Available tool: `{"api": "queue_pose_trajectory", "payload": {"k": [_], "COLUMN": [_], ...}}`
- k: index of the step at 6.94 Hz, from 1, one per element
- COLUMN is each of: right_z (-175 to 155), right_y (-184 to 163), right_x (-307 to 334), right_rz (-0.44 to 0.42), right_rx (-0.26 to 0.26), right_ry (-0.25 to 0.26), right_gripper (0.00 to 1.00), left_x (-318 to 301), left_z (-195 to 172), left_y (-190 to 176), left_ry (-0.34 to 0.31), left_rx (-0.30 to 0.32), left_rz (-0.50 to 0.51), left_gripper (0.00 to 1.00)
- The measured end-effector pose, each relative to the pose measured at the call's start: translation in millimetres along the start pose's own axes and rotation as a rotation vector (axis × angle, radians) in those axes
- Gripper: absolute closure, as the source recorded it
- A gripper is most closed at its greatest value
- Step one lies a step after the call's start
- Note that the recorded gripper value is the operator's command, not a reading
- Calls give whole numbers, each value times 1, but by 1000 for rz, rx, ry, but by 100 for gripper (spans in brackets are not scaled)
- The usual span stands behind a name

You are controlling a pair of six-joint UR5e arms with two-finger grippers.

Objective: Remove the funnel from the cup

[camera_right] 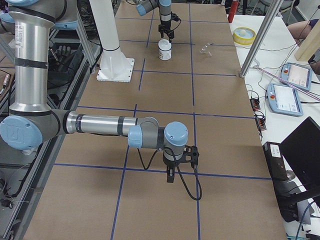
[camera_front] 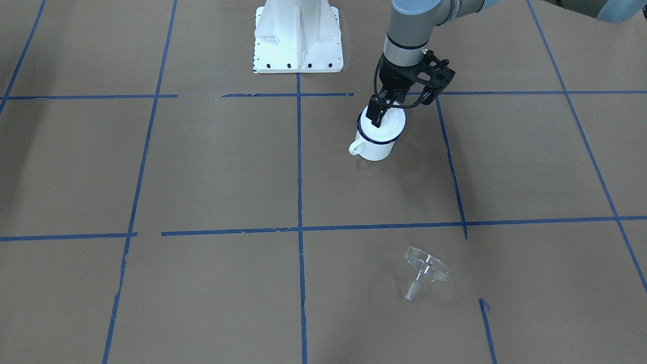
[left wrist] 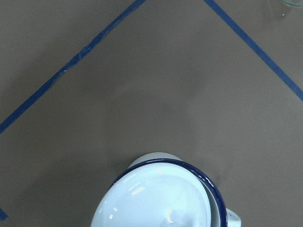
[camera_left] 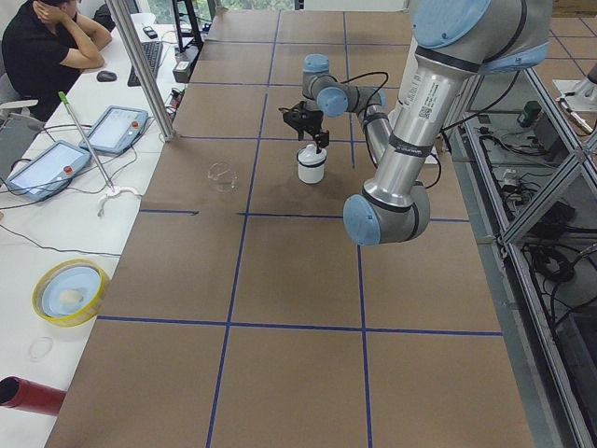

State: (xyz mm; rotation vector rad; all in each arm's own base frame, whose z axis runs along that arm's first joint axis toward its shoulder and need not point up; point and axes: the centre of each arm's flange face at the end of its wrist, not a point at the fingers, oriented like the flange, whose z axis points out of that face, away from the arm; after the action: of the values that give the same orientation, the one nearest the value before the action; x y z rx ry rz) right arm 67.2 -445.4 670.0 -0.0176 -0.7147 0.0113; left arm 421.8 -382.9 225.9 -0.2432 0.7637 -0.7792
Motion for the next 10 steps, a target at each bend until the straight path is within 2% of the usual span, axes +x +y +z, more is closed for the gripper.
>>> {"api": "queue_pose_trajectory", "payload": {"k": [1,2,4,5,7,10], "right_z": [0,0,0,0,0,0], "right_y": [0,0,0,0,0,0], "right_x": [0,0,0,0,0,0], "right_rz": [0,0,0,0,0,0], "right_rx": [0,0,0,0,0,0], "right_ry": [0,0,0,0,0,0], "right_gripper": [0,0,0,0,0,0], "left_x": [-2,-3,-10,-22,-72,-216], "left_z": [-9,-18,-46,-63,-80,-90], "left_y": [-7,-27,-107,-158,-278,-475], "left_ry": [15,28,35,34,-14,-107], "left_rx": [5,24,47,50,54,30], "left_rz": [53,157,366,447,618,871], "left_gripper": [0,0,0,0,0,0]}}
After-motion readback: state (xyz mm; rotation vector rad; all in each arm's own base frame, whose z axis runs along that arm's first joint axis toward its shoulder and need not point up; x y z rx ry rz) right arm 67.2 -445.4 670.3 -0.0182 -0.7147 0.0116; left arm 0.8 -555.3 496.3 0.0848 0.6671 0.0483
